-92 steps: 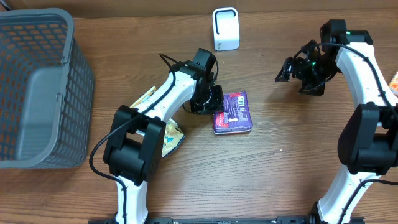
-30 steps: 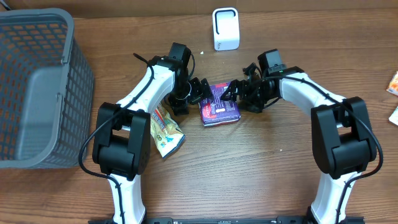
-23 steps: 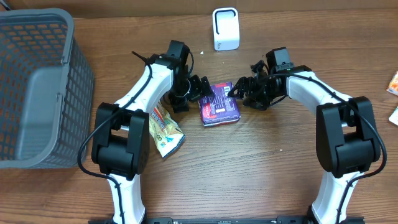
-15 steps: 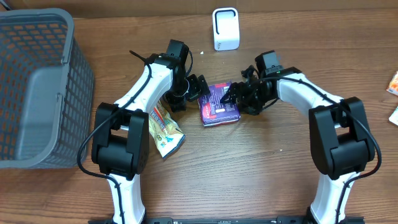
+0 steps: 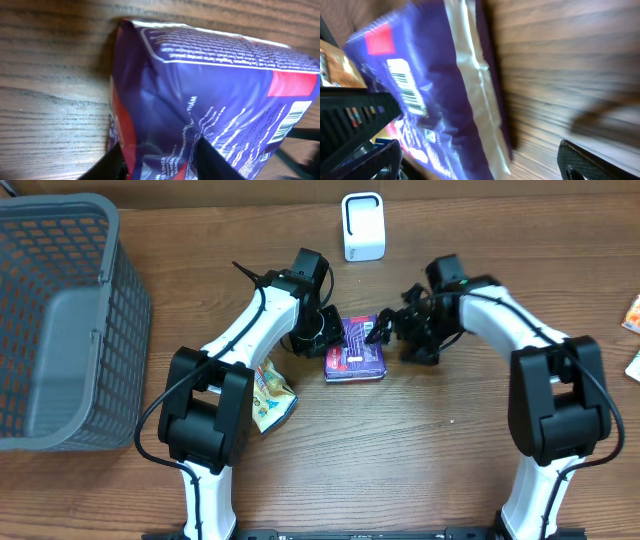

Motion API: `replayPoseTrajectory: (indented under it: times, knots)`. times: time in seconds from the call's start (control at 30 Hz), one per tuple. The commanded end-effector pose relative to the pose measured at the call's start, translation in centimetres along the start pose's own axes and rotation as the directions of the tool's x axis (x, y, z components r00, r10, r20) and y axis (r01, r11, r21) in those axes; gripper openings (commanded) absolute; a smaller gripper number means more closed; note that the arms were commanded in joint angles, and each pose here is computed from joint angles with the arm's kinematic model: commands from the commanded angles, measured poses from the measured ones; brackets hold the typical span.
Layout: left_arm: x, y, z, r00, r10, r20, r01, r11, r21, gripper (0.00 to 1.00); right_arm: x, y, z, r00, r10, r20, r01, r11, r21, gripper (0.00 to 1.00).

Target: Scan the item barcode

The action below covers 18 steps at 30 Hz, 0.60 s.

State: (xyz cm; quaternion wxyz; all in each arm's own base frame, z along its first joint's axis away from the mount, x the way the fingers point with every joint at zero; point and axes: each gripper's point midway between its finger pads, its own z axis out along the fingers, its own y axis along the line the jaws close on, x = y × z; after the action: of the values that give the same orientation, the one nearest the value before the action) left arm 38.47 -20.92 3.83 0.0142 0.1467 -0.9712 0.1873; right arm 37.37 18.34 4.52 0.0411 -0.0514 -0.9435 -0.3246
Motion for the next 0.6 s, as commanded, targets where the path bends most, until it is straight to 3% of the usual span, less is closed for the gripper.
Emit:
replayPoseTrajectory:
  times: [0.0,0.07,0.1,0.17,0.3,0.43,0.57]
  knots:
    - [-0.6,-0.2,0.1,0.999,0.023,0.022,-0.022,1.0,-0.005,0.24,-2.7,0.0,-3.6,0.993,-0.077,0.093,0.072,0.996,0.059,1.0]
    - [-0.6,-0.2,0.1,0.999,0.023,0.022,-0.023,1.0,-0.005,0.06,-3.1,-0.4,-4.9,0.991,-0.084,0.102,0.078,0.995,0.06,1.0]
    - [-0.6,-0.2,0.1,0.999,0.026,0.021,-0.026,1.0,-0.005,0.04,-3.2,-0.7,-5.2,0.991,-0.078,0.105,0.072,0.996,0.06,1.0]
    - [-0.1,-0.7,0.1,1.0,0.028,-0.004,-0.028,0.999,0.029,0.04,-3.4,-1.4,-5.7,0.992,-0.062,0.11,0.056,0.997,0.061,1.0]
    - [0.6,-3.9,-1.2,0.993,0.067,-0.092,-0.041,0.967,0.253,0.04,-3.5,-1.8,-6.1,0.992,-0.05,0.114,0.044,0.998,0.054,1.0]
    - [0.8,-6.6,-4.1,0.978,0.117,-0.173,-0.016,0.868,0.497,0.04,-3.4,-0.9,-6.3,0.993,-0.044,0.106,0.045,0.999,-0.014,1.0]
    - [-0.3,-7.2,-5.9,0.976,0.143,-0.167,-0.015,0.8,0.6,0.04,-3.4,-0.5,-6.5,0.994,-0.041,0.106,0.046,0.998,-0.052,1.0]
